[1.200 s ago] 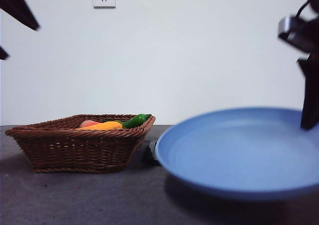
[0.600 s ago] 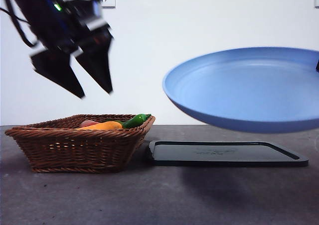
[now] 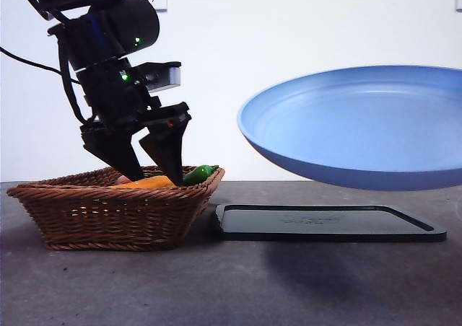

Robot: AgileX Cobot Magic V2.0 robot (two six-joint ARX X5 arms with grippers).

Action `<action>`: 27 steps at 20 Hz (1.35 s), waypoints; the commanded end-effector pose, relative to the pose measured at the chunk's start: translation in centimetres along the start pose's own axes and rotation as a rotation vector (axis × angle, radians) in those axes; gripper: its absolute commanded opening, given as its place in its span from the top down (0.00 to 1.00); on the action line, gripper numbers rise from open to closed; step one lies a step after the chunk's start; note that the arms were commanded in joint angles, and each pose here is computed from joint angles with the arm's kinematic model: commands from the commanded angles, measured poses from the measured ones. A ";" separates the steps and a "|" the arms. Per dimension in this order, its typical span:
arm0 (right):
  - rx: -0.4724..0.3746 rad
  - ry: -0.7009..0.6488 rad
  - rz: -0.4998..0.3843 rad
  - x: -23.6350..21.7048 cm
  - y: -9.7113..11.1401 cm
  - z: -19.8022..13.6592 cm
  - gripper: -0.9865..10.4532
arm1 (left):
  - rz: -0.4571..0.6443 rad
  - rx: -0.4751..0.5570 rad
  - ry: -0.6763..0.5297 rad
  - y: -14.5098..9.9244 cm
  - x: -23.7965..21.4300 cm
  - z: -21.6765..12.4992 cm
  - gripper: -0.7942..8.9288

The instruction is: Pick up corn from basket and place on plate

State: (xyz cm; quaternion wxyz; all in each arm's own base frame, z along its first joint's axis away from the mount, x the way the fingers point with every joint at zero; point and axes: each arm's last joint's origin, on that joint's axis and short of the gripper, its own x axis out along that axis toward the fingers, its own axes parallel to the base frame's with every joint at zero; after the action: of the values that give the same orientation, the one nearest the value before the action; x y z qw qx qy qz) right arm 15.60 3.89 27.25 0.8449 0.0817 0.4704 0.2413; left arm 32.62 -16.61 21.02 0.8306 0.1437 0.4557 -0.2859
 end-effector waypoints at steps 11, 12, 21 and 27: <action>-0.002 -0.034 0.007 -0.4 0.2 0.6 0.91 | 0.006 0.018 0.051 -0.1 2.5 -0.1 0.71; -0.003 -0.036 0.007 -0.4 0.2 0.6 0.91 | 0.005 0.018 0.054 -0.1 2.5 -0.2 0.72; 0.067 0.003 0.005 0.6 -0.2 1.0 0.91 | 0.025 -0.025 -0.078 -0.2 -2.2 1.5 0.72; 0.169 0.154 0.050 4.1 -1.5 1.8 0.91 | -0.074 -0.036 -0.275 -1.8 -9.5 2.7 0.72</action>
State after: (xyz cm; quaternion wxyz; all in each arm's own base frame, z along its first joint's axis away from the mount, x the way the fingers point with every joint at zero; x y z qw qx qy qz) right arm 19.02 4.59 24.06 0.7876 0.1365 0.5570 0.2253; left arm 29.16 -15.69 30.31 0.8776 0.0817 0.3470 -0.3205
